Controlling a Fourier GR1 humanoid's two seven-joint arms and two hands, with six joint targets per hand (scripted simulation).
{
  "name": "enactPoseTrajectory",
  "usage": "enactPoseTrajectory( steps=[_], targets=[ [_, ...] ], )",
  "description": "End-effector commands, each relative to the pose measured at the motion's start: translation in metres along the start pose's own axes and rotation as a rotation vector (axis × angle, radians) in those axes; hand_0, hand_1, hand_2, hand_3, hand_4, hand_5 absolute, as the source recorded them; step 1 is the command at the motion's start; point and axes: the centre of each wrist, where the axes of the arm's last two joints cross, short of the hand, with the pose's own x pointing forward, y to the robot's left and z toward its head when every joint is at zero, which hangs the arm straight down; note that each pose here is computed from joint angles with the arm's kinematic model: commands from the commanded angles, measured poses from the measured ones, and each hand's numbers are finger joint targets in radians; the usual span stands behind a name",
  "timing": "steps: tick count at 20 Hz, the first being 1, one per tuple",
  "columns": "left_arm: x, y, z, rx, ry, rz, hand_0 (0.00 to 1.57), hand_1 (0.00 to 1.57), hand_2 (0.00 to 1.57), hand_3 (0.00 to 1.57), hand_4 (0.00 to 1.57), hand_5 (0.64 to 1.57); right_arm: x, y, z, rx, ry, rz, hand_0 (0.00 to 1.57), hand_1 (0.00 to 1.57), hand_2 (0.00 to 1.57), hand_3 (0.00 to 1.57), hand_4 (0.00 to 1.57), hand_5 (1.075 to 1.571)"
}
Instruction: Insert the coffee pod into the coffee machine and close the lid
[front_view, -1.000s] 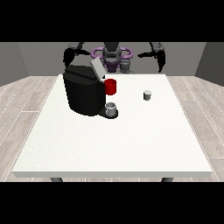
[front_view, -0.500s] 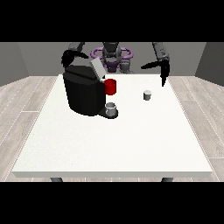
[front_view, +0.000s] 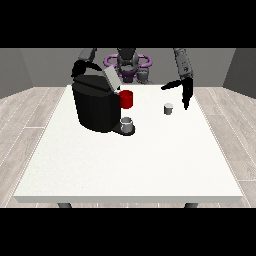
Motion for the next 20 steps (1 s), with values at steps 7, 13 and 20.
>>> enactPoseTrajectory(
  steps=[7,13,20],
  targets=[
    [0.016,-0.016,-0.024,-0.072,0.043,-0.180,0.10,0.10,0.50,0.00,0.00,1.571,-0.012,-0.007,-0.022,-0.059,0.090,0.020,0.00,0.00,0.00,0.00,0.39,1.571],
    [-0.016,-0.018,-0.016,-0.070,0.100,-0.220,0.76,0.76,0.82,0.51,0.00,1.571,-0.017,-0.005,-0.015,-0.047,0.087,0.071,0.00,0.00,0.00,0.00,0.42,1.571],
    [-0.020,-0.022,-0.020,-0.056,0.070,-0.390,0.54,0.54,0.69,0.44,0.00,1.571,-0.005,0.009,-0.022,-0.017,0.062,0.073,0.00,0.00,0.00,0.00,0.43,1.571]
  ],
)
